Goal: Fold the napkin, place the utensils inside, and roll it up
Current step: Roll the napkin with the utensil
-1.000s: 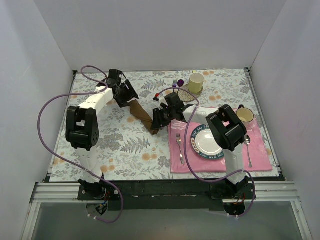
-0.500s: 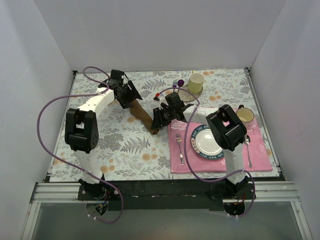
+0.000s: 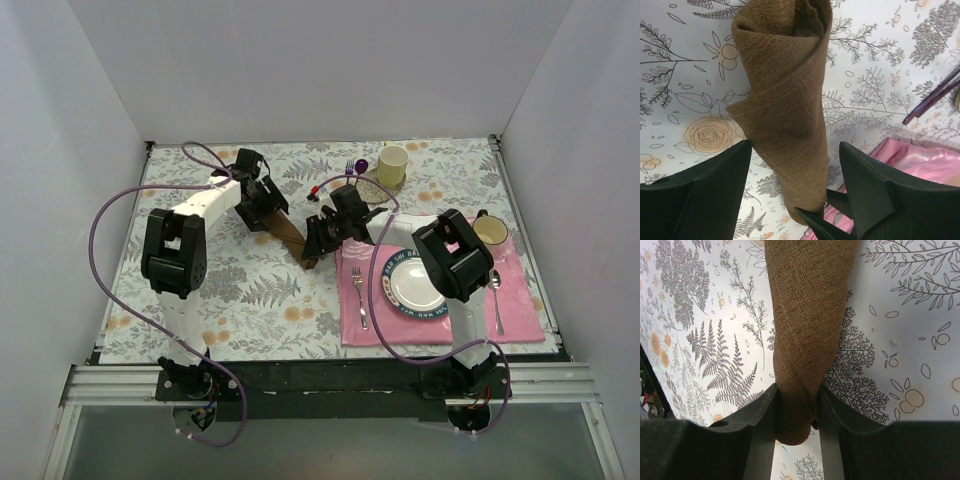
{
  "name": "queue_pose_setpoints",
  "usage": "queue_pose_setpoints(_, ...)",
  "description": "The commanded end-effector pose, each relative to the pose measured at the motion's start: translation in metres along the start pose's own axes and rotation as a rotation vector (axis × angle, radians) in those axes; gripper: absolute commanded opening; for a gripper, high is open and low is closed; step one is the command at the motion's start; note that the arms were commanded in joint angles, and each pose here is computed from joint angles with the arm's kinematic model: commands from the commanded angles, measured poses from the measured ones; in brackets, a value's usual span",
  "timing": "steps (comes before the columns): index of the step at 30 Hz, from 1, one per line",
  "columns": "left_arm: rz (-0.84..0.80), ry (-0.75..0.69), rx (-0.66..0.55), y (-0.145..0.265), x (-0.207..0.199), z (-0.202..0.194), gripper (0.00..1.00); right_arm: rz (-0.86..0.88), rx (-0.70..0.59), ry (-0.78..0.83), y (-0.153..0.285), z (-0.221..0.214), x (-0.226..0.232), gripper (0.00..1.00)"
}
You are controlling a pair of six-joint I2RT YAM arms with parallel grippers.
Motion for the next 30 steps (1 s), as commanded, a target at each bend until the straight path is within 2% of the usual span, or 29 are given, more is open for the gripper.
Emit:
queue_pose_setpoints(1,0.015,0.016,-0.036,-0.008,-0.007,0.006,0.70,0.016,-0.025,0.025,0.002,0.013,0.006,0.42)
queue_pose_setpoints(10,0.031,0.036,-0.081,-0.026,0.003,0.002,0.64,0.025,-0.017,0.022,0.000,0.011,0.006,0.41)
queue_pose_setpoints(19,0.087,-0.003,-0.131,-0.031,0.010,0.011,0.46,0.043,-0.012,0.020,-0.001,0.010,0.008,0.41)
queue_pose_setpoints(25,0.102,-0.041,-0.146,-0.033,0.011,0.016,0.37,0.068,-0.008,0.009,-0.004,0.007,0.011,0.47)
queue_pose_setpoints(30,0.128,-0.116,-0.147,-0.030,0.014,0.022,0.26,0.074,-0.015,0.026,-0.004,0.013,0.019,0.58)
Point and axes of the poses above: each gripper's point midway between its finger pads, its own y axis back along the fingers, its own x axis along the line the jaws close on, z = x × y, the point moved 4 cm from there along y, back along the fingers, and after that the axes turned 12 degrees about -y, right-handed, at the moved point
